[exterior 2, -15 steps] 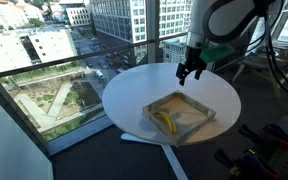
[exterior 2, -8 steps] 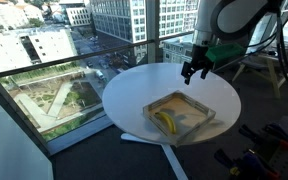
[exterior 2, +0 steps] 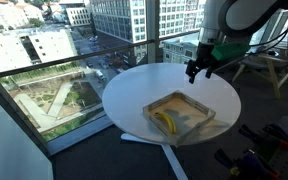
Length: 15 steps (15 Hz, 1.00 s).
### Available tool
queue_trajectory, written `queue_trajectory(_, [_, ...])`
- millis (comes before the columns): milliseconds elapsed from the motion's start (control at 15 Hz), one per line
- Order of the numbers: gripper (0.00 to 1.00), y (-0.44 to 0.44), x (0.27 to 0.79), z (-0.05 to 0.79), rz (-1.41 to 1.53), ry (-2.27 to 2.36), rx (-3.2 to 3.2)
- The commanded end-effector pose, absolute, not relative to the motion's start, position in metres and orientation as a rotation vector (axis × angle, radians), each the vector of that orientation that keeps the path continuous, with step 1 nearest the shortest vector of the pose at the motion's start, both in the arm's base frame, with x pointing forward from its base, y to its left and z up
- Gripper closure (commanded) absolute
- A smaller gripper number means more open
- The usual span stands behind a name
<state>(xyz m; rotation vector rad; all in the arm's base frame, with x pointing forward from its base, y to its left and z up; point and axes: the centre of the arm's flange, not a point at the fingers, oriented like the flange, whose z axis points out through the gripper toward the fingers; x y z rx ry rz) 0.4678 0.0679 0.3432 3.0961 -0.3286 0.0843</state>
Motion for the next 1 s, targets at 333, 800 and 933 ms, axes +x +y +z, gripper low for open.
queue_trajectory(333, [0.00,0.069,0.441,0.362,0.101,-0.291,3.113])
queue_trajectory(800, [0.00,0.075,0.430,0.367,0.095,-0.223,3.145])
queue_trajectory(933, [0.00,0.076,0.428,0.368,0.081,-0.213,3.150])
